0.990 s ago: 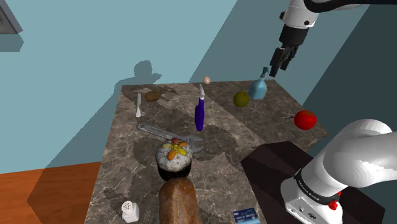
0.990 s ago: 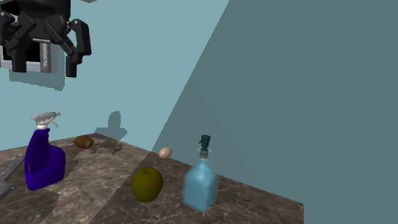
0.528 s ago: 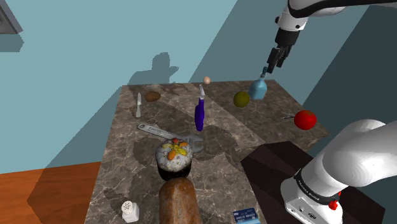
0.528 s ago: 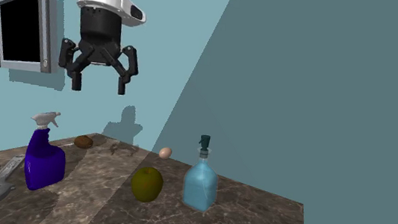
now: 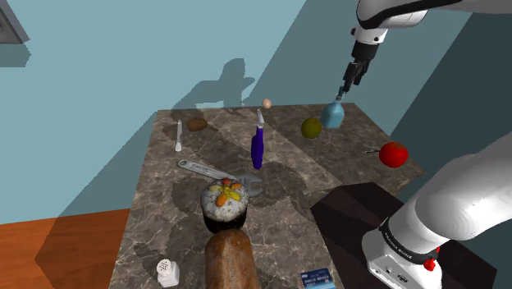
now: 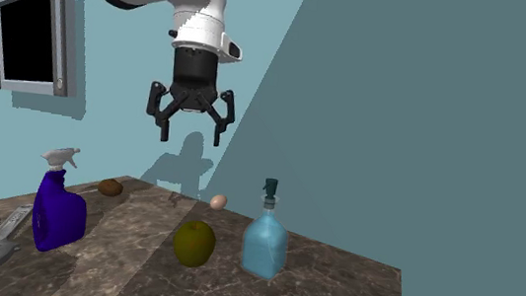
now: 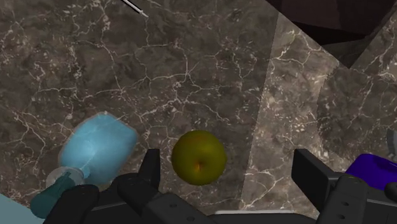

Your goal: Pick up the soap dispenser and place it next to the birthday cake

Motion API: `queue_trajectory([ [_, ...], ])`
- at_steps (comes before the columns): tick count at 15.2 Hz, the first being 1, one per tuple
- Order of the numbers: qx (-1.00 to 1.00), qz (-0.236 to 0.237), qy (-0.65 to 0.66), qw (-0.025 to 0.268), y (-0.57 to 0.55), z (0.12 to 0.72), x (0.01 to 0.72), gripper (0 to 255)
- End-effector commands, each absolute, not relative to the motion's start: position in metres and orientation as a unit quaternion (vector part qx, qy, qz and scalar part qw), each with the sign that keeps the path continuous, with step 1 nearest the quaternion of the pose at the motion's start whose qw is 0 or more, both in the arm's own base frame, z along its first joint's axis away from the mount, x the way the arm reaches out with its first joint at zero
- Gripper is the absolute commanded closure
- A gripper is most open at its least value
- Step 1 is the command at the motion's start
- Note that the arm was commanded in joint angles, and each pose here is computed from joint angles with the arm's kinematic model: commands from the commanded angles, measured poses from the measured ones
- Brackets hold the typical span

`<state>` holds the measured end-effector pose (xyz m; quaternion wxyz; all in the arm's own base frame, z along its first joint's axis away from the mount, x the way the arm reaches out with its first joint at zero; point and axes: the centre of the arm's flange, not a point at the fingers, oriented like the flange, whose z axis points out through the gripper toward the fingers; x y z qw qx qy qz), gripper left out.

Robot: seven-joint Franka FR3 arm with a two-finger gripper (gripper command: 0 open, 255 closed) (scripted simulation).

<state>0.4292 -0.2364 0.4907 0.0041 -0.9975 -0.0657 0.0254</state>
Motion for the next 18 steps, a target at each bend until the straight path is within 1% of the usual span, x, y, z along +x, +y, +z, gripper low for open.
queue_trajectory([
  [1, -0.997, 0.026, -0.069, 0.004, -0.259, 0.481, 0.446, 0],
  [14, -0.996, 0.033, -0.087, 0.008, -0.394, 0.424, 0.539, 0],
  [18, -0.996, 0.033, -0.088, 0.008, -0.396, 0.408, 0.54, 0],
])
